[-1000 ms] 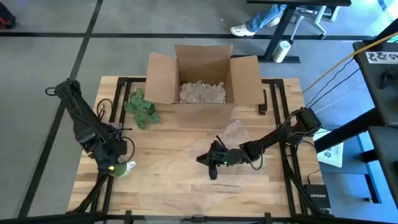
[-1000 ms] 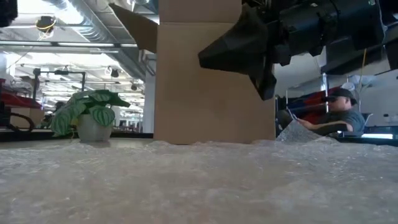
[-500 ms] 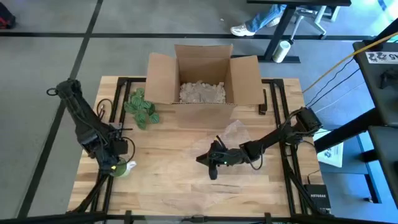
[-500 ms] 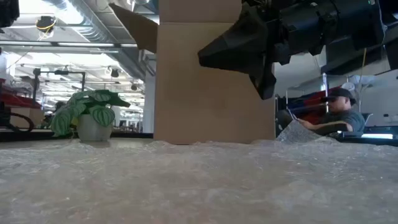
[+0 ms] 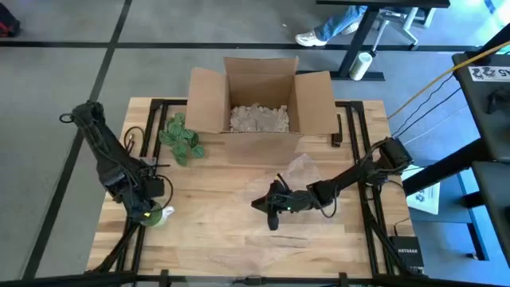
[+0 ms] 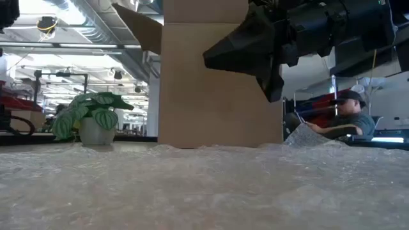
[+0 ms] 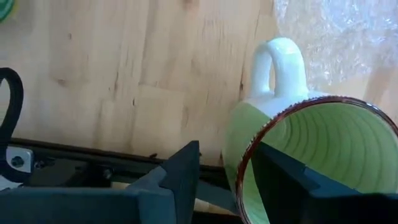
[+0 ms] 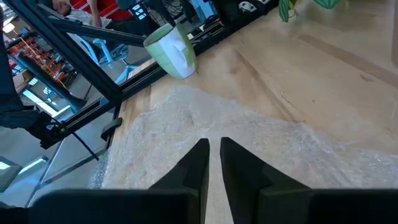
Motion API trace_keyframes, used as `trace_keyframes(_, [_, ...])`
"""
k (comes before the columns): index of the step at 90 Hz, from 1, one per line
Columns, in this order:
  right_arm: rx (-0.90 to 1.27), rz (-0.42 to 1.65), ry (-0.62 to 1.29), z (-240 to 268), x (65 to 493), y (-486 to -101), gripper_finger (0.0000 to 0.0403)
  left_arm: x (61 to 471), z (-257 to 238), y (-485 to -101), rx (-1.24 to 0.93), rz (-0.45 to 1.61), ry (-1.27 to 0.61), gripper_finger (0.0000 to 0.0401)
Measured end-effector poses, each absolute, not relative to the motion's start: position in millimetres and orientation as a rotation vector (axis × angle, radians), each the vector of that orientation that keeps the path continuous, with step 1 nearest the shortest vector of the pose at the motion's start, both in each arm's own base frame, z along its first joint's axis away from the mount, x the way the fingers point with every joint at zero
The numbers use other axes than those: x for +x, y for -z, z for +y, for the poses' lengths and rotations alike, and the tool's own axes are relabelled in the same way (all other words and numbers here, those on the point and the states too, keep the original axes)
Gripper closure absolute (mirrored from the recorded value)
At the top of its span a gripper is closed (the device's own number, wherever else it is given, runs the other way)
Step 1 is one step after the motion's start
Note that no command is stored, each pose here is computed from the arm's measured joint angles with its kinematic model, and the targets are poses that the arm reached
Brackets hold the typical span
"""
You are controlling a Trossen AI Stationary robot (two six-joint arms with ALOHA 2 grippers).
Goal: Wrap mug
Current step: Put the green mug on the bubble wrap
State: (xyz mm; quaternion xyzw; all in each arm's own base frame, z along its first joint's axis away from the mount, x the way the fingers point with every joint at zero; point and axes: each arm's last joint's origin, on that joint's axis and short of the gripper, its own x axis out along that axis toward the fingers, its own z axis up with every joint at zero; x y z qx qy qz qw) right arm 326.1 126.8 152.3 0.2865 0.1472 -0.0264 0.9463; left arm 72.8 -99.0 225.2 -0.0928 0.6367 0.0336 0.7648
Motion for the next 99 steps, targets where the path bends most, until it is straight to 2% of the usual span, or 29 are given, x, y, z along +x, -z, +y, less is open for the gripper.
trace_keyframes(10, [0.587,0.304,0.042,127,326,-152,0.0377,75,-102,-222,-0.176,1.4,-0.087,0.029])
trace_keyframes(38, [0.59,0.309,0.029,128,326,-152,0.0377,79,-108,-216,-0.136,1.427,-0.115,0.0392])
trace_keyframes(83, [0.55,0.326,0.036,127,325,-150,0.0377,84,-108,-217,-0.137,1.405,-0.075,0.04])
trace_keyframes(99, [0.545,0.331,0.046,127,325,-150,0.0377,96,-107,-237,-0.151,1.348,-0.025,0.04])
